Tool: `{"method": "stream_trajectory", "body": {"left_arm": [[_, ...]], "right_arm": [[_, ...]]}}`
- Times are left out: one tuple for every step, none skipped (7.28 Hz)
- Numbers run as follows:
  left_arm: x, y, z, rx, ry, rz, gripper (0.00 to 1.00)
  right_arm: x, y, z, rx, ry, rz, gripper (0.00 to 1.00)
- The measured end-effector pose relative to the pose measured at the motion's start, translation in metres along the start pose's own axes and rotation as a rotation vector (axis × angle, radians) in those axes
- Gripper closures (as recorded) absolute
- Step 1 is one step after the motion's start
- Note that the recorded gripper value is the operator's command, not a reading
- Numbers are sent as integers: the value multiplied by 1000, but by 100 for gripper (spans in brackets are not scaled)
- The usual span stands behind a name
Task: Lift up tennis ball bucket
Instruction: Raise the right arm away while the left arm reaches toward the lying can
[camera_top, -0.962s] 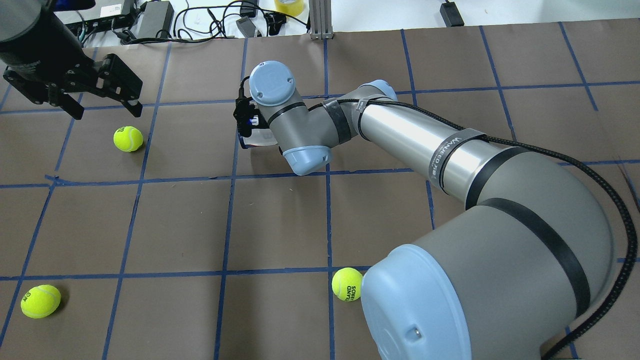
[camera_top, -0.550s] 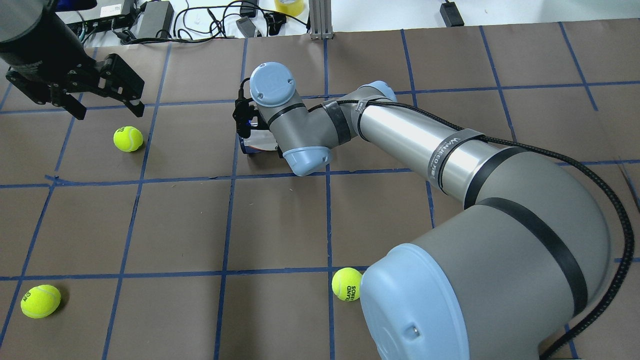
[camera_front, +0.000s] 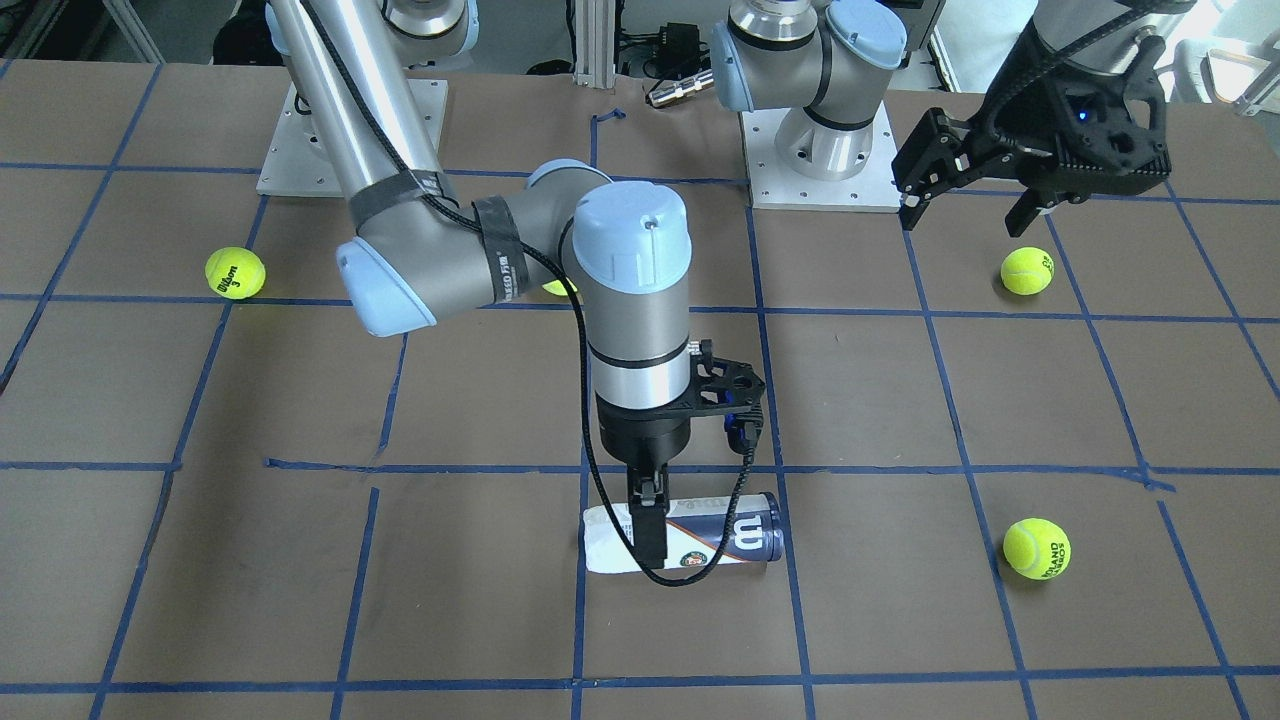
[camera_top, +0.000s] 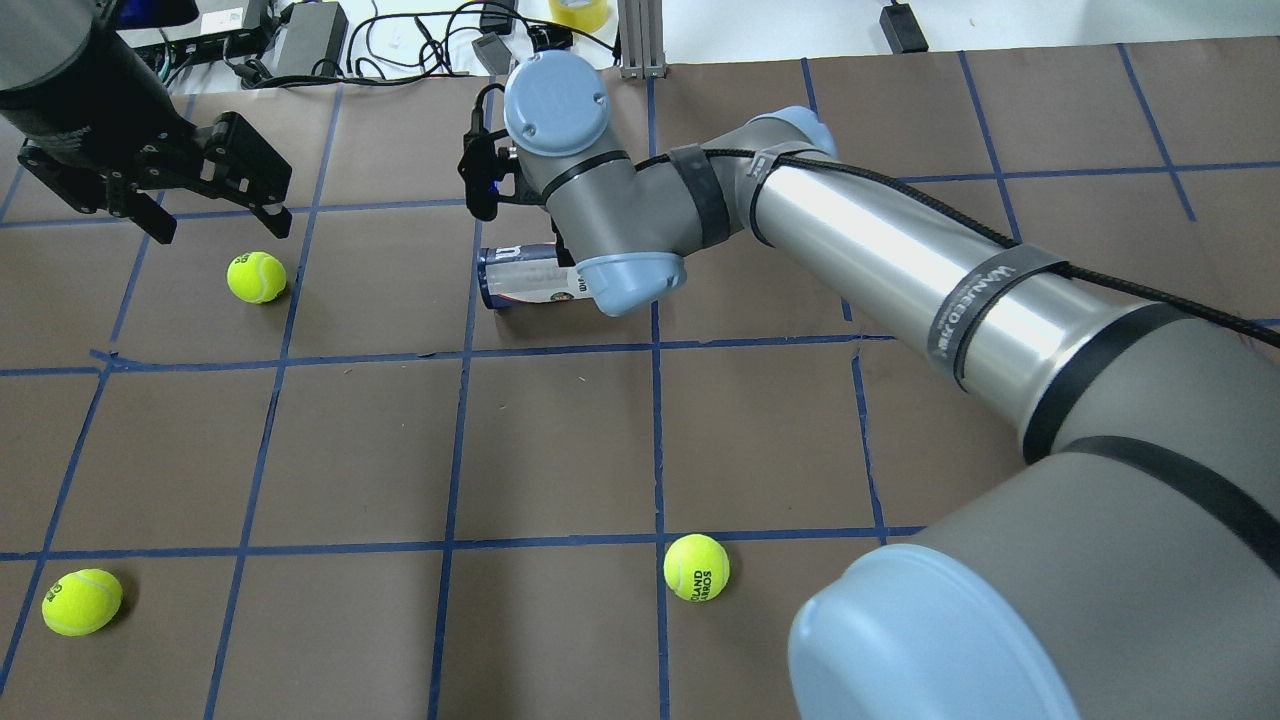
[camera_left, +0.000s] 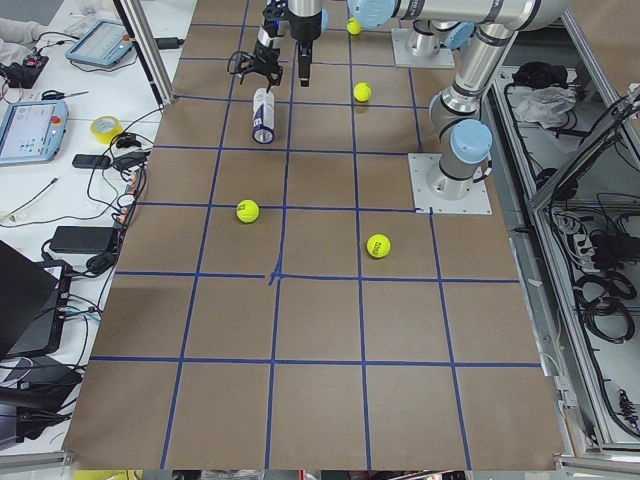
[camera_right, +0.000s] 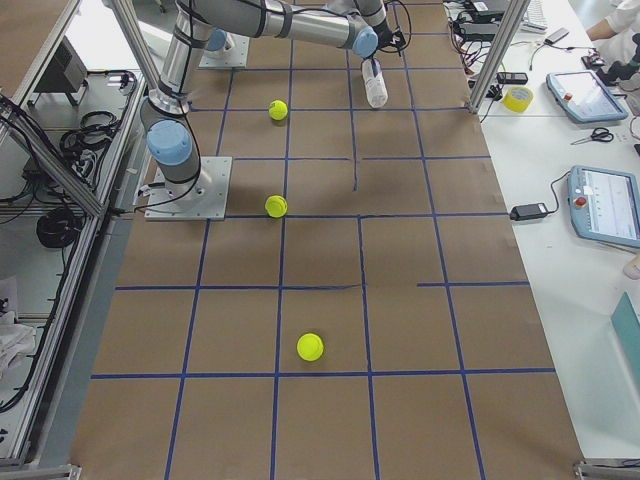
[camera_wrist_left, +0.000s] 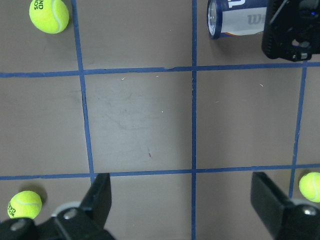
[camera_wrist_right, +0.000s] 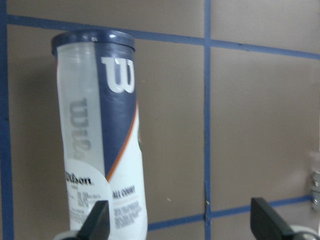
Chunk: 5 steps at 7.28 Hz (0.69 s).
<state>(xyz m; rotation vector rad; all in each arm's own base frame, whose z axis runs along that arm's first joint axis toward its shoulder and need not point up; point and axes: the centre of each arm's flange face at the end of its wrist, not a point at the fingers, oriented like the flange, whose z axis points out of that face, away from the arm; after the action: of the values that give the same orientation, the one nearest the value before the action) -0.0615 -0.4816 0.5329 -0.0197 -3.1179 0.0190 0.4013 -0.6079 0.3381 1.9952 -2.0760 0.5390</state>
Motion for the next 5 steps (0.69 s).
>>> {"method": "stream_trajectory", "body": {"left_arm": [[-1, 0, 0, -1, -6, 2, 0], [-2, -1, 3, -6, -5, 4, 0], [-2, -4, 9, -16, 1, 4, 0], [-2, -9, 18, -26, 21, 2, 0], [1, -18, 35, -18, 72, 0, 0]], "right_arm": [[17, 32, -37, -29, -16, 81, 0], [29, 63, -74, -61, -36, 177, 0], [40, 98, -110, -89, -39, 270, 0], [49, 136, -143, -122, -45, 370, 0], [52, 171, -175, -154, -53, 499, 0]]}}
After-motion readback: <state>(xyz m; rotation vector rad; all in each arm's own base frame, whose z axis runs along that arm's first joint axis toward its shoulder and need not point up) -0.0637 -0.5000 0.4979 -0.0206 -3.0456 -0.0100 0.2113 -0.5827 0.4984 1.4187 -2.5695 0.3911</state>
